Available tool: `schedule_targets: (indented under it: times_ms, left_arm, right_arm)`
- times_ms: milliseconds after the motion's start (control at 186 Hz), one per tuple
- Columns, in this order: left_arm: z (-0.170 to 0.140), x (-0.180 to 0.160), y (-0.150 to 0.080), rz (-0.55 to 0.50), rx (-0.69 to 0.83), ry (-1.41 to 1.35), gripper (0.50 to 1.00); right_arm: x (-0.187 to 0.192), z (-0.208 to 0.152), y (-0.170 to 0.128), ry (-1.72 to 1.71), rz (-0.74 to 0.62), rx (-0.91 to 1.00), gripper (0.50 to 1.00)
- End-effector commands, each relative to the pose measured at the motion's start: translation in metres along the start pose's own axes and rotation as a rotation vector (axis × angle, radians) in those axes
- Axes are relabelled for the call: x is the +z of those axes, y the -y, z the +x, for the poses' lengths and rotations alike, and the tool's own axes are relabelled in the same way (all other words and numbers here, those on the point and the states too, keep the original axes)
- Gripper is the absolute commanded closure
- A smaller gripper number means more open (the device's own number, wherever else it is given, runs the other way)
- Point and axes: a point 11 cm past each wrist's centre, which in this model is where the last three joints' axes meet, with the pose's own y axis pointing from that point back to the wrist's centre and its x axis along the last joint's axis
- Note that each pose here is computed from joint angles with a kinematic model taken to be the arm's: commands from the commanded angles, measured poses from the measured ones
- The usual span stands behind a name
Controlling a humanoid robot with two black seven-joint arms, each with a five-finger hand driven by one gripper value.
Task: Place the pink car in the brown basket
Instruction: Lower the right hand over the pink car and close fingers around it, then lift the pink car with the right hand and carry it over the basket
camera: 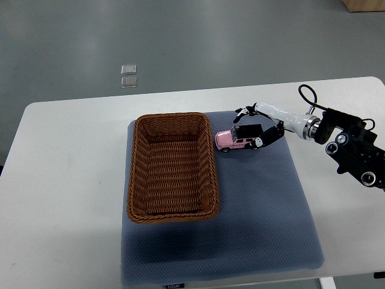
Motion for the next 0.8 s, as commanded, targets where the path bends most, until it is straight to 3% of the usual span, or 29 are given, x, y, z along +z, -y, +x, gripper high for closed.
schedule_targets:
  times_ms: [0,549,624,667,700,721,764,780,796]
  left_arm:
    - [0.0,0.001,0.0,-0.002,0.0,0.0,0.5]
    - [0.0,0.001,0.0,-0.001,0.0,0.003,0.5]
    - [0.0,0.002,0.0,-0.003,0.0,0.004,0.5]
    - [0.0,0.003,0.0,-0.004,0.0,0.004,0.5]
    - [0.0,0.003,0.0,-0.004,0.0,0.004,0.5]
    - [0.0,0.003,0.0,-0.004,0.002,0.004,0.5]
    - [0.0,0.003,0.0,-0.004,0.002,0.004,0.5]
    - [0.0,0.003,0.0,-0.004,0.002,0.004,0.5]
    - [0.0,0.003,0.0,-0.004,0.0,0.004,0.5]
  right_arm:
    - [0.001,-0.002,0.001,-0.017,-0.008,0.001,0.587]
    - [0.01,-0.003,0.005,-0.085,-0.076,0.015,0.587]
    - [0.01,-0.002,0.004,-0.087,-0.078,0.017,0.607]
    - [0.01,-0.002,0.004,-0.088,-0.077,0.018,0.658]
    - [0.01,-0.002,0.004,-0.088,-0.077,0.018,0.738]
    - [0.01,-0.002,0.004,-0.088,-0.077,0.018,0.76]
    - [0.01,-0.002,0.004,-0.088,-0.077,0.018,0.879]
    - [0.01,-0.002,0.004,-0.088,-0.077,0.018,0.948]
    - [0.01,-0.002,0.004,-0.088,-0.077,0.016,0.979]
